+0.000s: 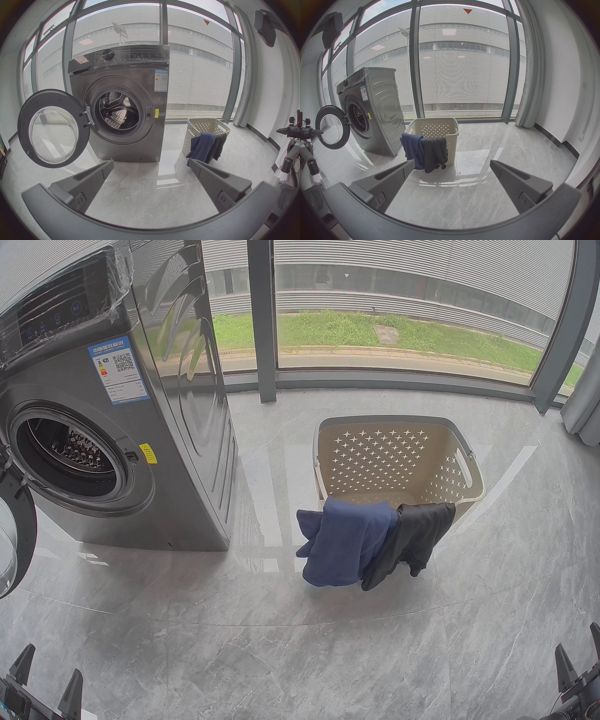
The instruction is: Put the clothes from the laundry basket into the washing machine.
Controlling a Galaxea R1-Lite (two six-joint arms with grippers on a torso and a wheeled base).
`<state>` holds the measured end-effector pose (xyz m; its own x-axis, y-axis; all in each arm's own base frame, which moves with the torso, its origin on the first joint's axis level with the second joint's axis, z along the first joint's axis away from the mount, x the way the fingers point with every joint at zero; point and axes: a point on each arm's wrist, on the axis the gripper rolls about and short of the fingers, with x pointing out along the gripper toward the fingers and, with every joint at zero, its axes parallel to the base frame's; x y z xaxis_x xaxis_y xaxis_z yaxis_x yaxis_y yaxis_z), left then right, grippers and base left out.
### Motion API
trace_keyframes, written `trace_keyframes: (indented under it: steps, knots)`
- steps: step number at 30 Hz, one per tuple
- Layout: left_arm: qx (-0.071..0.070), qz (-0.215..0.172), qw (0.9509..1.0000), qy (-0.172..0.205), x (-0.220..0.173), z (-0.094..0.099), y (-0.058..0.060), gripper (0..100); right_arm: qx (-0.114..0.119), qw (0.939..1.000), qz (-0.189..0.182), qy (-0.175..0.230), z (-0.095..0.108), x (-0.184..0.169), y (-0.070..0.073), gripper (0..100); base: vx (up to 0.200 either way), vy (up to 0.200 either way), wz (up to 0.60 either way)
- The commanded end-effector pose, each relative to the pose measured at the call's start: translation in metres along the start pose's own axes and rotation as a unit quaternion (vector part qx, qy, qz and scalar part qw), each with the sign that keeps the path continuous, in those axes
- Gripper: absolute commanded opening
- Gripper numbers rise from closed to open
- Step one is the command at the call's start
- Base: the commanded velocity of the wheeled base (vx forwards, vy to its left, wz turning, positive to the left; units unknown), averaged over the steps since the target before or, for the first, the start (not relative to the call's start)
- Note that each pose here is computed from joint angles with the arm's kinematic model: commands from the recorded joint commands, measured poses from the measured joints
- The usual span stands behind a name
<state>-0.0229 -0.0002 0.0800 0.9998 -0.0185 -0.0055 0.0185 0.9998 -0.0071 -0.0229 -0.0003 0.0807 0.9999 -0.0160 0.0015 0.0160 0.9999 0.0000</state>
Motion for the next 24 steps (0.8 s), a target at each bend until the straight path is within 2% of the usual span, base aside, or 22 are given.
trace_keyframes:
  steps: [1, 8, 10, 12, 13, 14, 16, 19, 21, 22, 23, 24]
  knots:
    - [0.0, 0.0, 1.0, 0.003, 0.0, -0.005, 0.0, 100, 0.0, 1.0, 0.0, 0.001, -0.005, 0.0, 0.0, 100, 0.2, 0.0, 0.0]
    - [-0.001, -0.001, 1.0, 0.003, 0.0, -0.005, 0.0, 100, 0.004, 1.0, -0.007, 0.001, -0.005, 0.0, 0.0, 100, 0.2, 0.0, 0.0]
    - [-0.001, -0.001, 1.0, 0.003, 0.0, -0.005, 0.0, 100, 0.011, 0.9999, -0.006, -0.009, -0.002, -0.001, 0.0, 100, 0.0, 0.0, 0.0]
    - [-0.001, -0.001, 1.0, 0.003, 0.0, -0.005, 0.0, 100, 0.024, 0.9975, -0.001, -0.066, 0.021, -0.007, 0.0, 100, 0.0, 0.0, 0.0]
    - [-0.001, -0.001, 1.0, 0.003, 0.0, -0.005, 0.0, 100, 0.024, 0.9975, -0.001, -0.066, 0.021, -0.007, 0.0, 100, 0.0, 0.0, 0.0]
    - [0.0, 0.0, 1.0, 0.003, 0.0, -0.005, 0.0, 100, 0.03, 0.9954, 0.001, -0.09, 0.041, -0.01, 0.0, 100, 0.0, 0.0, 0.0]
    - [0.001, 0.0, 1.0, 0.002, 0.0, -0.005, 0.0, 100, 0.029, 0.9979, 0.003, -0.057, 0.046, -0.002, 0.0, 100, 0.0, 0.0, 0.0]
    - [0.001, 0.0, 1.0, 0.002, 0.0, -0.005, 0.0, 100, 0.029, 0.9995, 0.013, -0.001, 0.044, 0.011, 0.0, 100, 0.0, 0.0, 0.0]
    - [0.0, -0.001, 1.0, 0.003, 0.0, -0.005, 0.0, 100, 0.03, 0.9978, 0.033, 0.049, 0.04, 0.024, 0.001, 100, 0.0, 0.0, 0.0]
    - [0.0, 0.0, 1.0, 0.002, 0.0, -0.005, 0.0, 100, 0.03, 0.9978, 0.033, 0.049, 0.04, 0.024, 0.001, 100, 0.0, 0.0, 0.0]
    - [0.0, 0.0, 1.0, 0.002, 0.0, -0.005, 0.0, 100, 0.028, 0.9955, 0.036, 0.083, 0.04, 0.032, 0.002, 100, 0.0, 0.0, 0.0]
    - [0.0, 0.0, 1.0, 0.003, 0.0, -0.005, 0.0, 100, 0.027, 0.9951, 0.037, 0.088, 0.04, 0.033, 0.002, 100, 0.0, -0.2, 0.0]
